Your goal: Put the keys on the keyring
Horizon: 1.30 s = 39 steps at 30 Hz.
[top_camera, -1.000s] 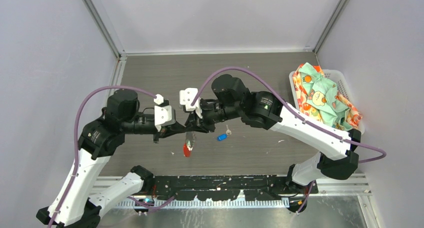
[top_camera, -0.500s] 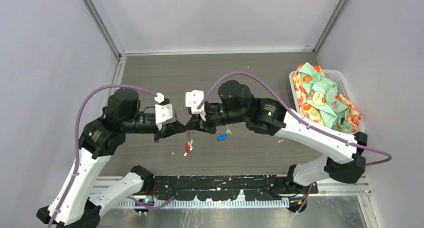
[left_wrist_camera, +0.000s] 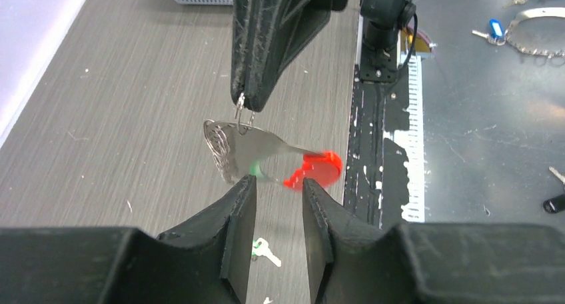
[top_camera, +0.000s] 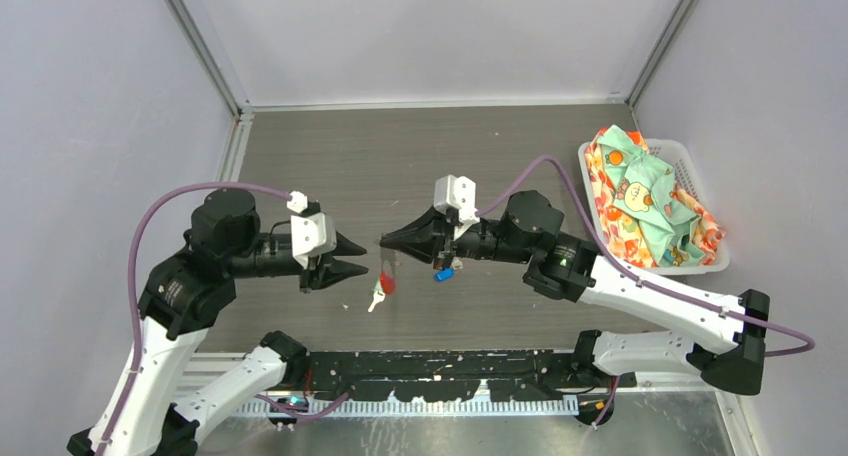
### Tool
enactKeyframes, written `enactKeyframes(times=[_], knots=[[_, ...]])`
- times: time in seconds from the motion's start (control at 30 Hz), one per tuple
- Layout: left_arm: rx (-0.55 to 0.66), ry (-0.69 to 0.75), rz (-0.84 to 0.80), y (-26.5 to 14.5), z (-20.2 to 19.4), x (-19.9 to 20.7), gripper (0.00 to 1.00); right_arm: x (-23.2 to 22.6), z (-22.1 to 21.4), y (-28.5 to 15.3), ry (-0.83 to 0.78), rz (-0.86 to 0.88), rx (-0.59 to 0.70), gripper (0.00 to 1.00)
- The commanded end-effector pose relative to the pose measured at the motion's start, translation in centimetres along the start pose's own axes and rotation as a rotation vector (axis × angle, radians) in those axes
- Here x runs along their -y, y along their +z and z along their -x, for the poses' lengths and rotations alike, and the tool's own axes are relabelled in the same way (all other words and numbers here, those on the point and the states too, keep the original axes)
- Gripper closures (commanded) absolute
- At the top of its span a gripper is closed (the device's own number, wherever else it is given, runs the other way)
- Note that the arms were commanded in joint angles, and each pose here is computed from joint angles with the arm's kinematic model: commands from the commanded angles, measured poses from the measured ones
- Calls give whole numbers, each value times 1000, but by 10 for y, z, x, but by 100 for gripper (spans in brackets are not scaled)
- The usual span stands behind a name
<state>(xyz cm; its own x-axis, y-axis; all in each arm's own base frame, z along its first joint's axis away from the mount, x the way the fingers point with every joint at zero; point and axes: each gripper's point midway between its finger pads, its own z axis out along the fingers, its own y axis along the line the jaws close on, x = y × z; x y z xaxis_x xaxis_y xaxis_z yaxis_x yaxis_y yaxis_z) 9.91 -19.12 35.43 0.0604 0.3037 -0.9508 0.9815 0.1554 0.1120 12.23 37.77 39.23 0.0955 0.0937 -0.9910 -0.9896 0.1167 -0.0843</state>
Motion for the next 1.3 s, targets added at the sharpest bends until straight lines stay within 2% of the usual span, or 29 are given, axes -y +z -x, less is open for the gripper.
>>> enactKeyframes(times=[0.0, 0.1, 0.33, 0.63, 0.83, 1.03, 1.2, 1.27], knots=[[88, -18, 10, 4, 25, -7, 68, -8, 69, -9, 3, 27, 311, 99], [132, -36, -9, 6, 37, -5, 67, -12, 74, -15, 25, 39, 407, 99], [160, -60, -47, 7, 43, 1, 72, -16, 77, -20, 42, 56, 516, 99], [166, -120, -83, 7, 41, 10, 74, -17, 82, -21, 37, 66, 548, 99], [235, -166, -156, 4, 63, 21, 65, -16, 80, -17, 32, 69, 542, 99], [269, -162, -203, 2, 71, 28, 65, -16, 78, -15, 30, 73, 529, 99], [211, -185, -120, 4, 59, 16, 65, -14, 79, -17, 18, 55, 523, 99], [193, -193, -90, 3, 57, 12, 62, -13, 79, -19, 3, 41, 509, 99]])
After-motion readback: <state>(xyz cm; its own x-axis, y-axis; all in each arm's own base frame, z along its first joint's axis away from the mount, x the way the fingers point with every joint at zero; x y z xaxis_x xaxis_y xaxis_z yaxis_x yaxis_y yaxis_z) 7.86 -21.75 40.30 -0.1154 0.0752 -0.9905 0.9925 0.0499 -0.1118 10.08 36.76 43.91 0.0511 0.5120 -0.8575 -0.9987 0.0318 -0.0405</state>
